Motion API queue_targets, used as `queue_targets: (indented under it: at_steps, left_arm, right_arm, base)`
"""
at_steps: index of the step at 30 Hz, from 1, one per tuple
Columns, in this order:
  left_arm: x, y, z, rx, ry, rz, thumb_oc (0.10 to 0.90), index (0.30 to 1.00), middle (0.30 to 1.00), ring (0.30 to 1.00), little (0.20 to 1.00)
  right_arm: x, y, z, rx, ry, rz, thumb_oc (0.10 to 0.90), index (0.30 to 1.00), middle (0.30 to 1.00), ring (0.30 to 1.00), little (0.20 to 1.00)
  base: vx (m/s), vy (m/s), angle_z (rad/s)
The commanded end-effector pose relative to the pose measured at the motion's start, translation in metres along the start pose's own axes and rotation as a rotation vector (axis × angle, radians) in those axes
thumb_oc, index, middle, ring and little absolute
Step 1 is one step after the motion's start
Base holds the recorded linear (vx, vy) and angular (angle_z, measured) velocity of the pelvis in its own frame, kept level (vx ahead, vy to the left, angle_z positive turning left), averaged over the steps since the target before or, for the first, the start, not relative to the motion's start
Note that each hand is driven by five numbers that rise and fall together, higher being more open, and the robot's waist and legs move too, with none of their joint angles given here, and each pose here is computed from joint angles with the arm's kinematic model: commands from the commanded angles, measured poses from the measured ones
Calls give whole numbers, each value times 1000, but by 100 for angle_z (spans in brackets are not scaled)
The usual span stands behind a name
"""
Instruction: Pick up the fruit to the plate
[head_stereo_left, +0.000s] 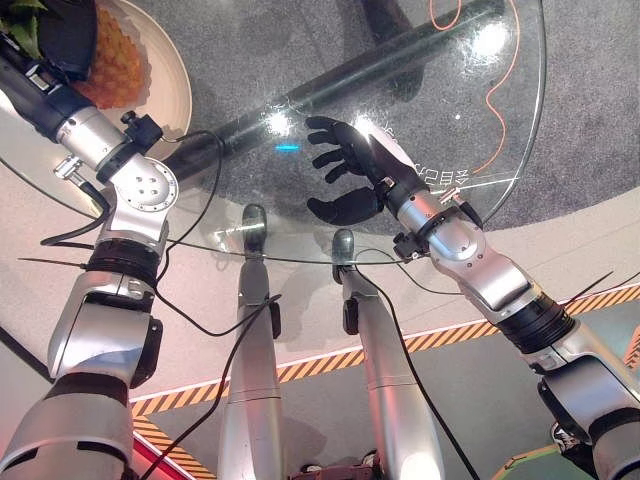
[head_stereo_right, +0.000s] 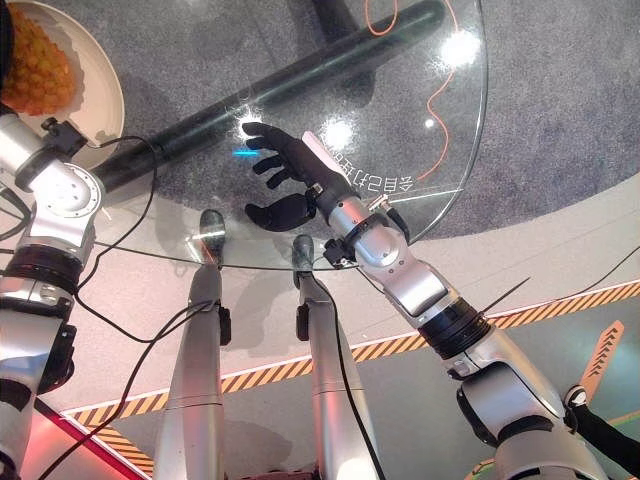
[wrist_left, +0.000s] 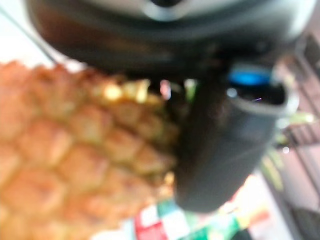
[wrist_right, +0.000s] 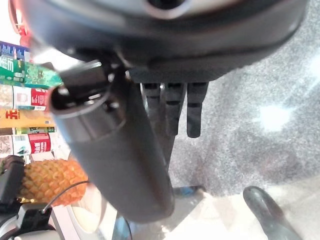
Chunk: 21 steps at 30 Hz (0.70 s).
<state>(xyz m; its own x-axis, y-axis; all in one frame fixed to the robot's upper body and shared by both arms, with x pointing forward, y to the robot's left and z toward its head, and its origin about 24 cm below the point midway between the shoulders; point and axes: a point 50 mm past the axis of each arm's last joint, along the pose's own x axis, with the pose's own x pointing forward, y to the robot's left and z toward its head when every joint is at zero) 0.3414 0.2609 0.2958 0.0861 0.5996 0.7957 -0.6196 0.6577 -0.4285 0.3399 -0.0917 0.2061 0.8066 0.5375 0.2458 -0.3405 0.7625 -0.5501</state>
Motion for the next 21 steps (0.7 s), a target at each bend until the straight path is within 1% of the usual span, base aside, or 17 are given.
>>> queue_targets:
  at_steps: [1,11,14,15,16,17,21]
  left_arm:
    - [30,19,5,8,-47,92,100,300,300,300,200]
    - [32,18,6,2,-52,73,100,300,300,300,200]
    - [27,19,3,6,-37,55,100,300,300,300,200]
    - [26,19,2,4,-33,52,289,462,462,462,389]
    - [25,19,2,3,-31,48,429,582,582,582,529]
    - [24,18,1,1,-28,30,800,900,900,900,900]
    - [16,15,0,17,-41,-47,800,900,900,900,900]
  right_arm:
    - [-2,18,-2,62,-20,44,800,900,900,900,900]
    - [-3,20,0,75,-32,40,800,900,900,900,900]
    - [-6,23,-2,83,-32,47,800,900,900,900,900]
    - [-6,23,-2,82,-33,47,800,900,900,900,900]
    - [-6,23,-2,83,-34,47,800,900,900,900,900]
    - [-6,23,-1,83,-35,46,800,900,900,900,900]
    - [-9,24,-3,86,-36,48,800,900,900,900,900]
  base:
    - [-8,-26,4]
    - [-1,-9,1]
    - [0,0,0]
    - [0,0,0]
    - [0,0,0]
    - [0,0,0]
    - [-3,-8,0]
